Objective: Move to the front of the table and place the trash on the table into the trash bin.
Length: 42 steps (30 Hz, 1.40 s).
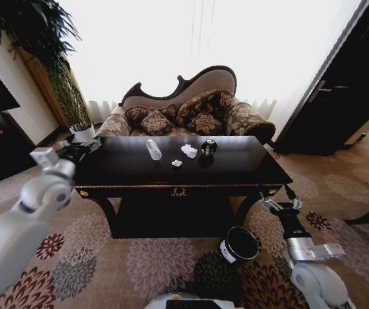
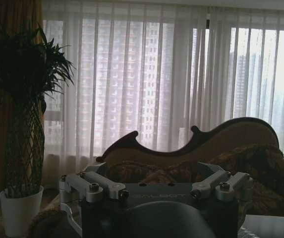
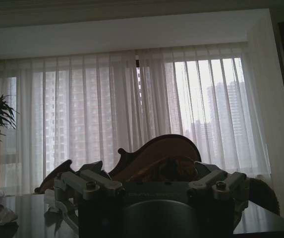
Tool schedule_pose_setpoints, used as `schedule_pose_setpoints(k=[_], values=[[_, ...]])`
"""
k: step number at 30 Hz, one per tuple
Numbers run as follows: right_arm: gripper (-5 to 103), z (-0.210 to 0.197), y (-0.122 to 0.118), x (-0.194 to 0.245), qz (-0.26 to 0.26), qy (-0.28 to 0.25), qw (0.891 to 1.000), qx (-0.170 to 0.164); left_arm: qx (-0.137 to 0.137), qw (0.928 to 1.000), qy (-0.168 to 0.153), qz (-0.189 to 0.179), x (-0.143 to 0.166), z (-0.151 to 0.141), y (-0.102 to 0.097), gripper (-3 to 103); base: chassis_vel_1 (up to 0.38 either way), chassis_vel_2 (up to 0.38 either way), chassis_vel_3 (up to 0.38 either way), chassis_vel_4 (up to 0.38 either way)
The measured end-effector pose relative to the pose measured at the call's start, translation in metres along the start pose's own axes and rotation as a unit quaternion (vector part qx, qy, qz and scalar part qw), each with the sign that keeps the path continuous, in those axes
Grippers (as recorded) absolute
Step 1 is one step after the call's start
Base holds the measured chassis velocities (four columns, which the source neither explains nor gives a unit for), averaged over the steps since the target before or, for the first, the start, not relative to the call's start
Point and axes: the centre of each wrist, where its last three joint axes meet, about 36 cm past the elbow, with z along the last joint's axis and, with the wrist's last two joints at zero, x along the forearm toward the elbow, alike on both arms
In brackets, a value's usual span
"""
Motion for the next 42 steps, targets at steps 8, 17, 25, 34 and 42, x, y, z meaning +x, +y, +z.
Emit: schedule_pose_setpoints(k=[8, 17, 25, 34, 42], values=[[100, 0.003, 0.000, 0.003, 0.004, 0.003, 1.000, 0.000, 0.028, 0.9985, 0.046, 0.010, -0.059, 0.020, -0.034, 100, 0.000, 0.000, 0.000, 0.000], [100, 0.003, 0.001, 0.004, 0.006, 0.003, 1.000, 0.001, 0.049, 0.9962, 0.069, 0.022, -0.104, 0.024, -0.081, 100, 0.000, 0.000, 0.000, 0.000], [100, 0.007, 0.001, 0.008, 0.009, 0.007, 1.000, 0.003, 0.084, 0.9857, 0.146, -0.002, -0.123, 0.017, -0.120, 100, 0.000, 0.000, 0.000, 0.000], [100, 0.007, 0.003, 0.008, 0.008, 0.003, 1.000, 0.003, 0.119, 0.9710, 0.207, -0.014, -0.135, 0.015, -0.140, 100, 0.000, 0.000, 0.000, 0.000], [100, 0.008, 0.005, 0.011, 0.010, 0.001, 1.000, 0.004, 0.149, 0.9546, 0.258, -0.006, -0.145, 0.001, -0.164, 100, 0.000, 0.000, 0.000, 0.000]])
